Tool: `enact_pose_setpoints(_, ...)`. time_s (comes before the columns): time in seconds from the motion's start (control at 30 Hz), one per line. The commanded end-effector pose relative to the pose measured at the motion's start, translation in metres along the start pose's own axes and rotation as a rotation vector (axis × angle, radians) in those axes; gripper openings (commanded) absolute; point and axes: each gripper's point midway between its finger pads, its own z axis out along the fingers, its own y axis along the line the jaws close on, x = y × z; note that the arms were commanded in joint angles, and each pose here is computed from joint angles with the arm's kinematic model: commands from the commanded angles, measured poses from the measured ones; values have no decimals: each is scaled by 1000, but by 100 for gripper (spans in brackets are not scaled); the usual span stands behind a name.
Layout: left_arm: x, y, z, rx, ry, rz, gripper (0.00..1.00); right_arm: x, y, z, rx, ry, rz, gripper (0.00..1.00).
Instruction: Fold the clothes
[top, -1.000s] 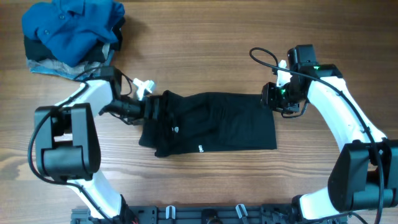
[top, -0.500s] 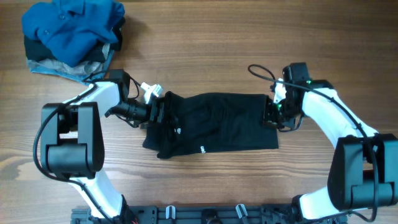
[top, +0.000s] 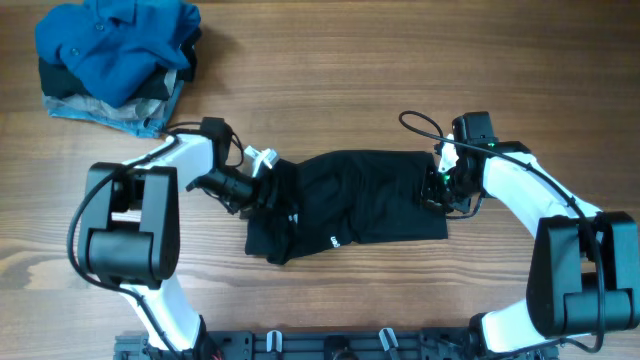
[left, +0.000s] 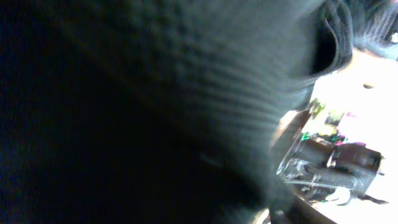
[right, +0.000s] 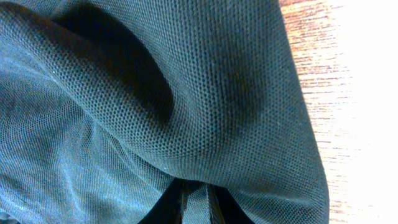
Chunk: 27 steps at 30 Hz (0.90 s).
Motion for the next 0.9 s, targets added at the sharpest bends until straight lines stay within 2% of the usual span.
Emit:
enact_pose_setpoints(0.0, 30, 73, 16, -327, 113, -186, 34, 4, -2, 4, -9, 22, 24, 15)
enact_pose_setpoints(0.1, 33, 75, 13, -323, 116, -205, 10, 4, -2, 4, -8, 24, 25, 13)
enact_pose_setpoints(0.2, 37, 76, 5, -327, 133, -241, 6, 3, -2, 3, -9, 21, 25, 12)
enact_pose_setpoints(0.43, 21, 58, -44, -350, 147, -316, 4, -6, 6, -12, -18, -12, 9, 12)
enact_pose_setpoints(0.67, -10, 15, -96, -396, 116, -263, 4, -7, 4, -14, -2, -19, 11, 13)
enact_pose_setpoints(0.87, -21, -22, -95, -417, 110, -190, 4, -8, -3, -14, 39, -30, 47, 13)
